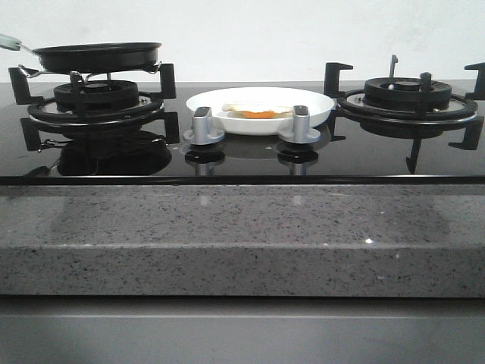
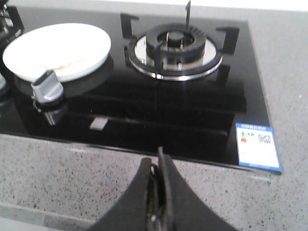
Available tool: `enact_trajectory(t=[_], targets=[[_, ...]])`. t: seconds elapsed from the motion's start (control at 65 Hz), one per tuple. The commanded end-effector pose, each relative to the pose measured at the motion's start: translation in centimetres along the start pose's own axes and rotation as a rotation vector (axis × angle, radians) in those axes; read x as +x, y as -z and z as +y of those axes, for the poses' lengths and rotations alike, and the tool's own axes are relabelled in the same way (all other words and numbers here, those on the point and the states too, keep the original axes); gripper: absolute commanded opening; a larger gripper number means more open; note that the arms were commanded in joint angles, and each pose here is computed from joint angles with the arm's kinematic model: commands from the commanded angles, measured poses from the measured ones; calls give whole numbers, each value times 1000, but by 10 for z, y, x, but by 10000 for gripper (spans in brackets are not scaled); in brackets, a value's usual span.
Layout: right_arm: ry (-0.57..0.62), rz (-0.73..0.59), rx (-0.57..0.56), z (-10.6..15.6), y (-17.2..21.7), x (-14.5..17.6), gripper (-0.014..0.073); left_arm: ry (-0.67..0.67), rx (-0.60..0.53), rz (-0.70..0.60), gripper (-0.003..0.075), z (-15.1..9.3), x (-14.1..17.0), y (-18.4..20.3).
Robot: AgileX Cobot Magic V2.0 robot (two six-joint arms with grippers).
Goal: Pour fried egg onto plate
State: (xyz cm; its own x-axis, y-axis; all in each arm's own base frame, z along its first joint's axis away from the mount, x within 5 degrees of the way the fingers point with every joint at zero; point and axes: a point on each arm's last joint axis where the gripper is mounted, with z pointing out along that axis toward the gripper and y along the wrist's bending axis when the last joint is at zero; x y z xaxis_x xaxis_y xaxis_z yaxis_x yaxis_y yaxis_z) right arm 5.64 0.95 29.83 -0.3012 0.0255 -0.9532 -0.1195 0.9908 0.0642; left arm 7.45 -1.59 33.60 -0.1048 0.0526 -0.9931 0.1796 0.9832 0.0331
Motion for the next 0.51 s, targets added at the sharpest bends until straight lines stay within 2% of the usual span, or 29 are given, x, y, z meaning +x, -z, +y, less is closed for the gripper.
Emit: enact_trajectory(t=[0.0, 0.492], targets=[[15, -132, 11, 0, 7, -15, -68, 22, -12, -76, -19, 1, -13, 2], [15, -135, 11, 0, 7, -15, -68, 22, -9, -69, -19, 1, -13, 2]])
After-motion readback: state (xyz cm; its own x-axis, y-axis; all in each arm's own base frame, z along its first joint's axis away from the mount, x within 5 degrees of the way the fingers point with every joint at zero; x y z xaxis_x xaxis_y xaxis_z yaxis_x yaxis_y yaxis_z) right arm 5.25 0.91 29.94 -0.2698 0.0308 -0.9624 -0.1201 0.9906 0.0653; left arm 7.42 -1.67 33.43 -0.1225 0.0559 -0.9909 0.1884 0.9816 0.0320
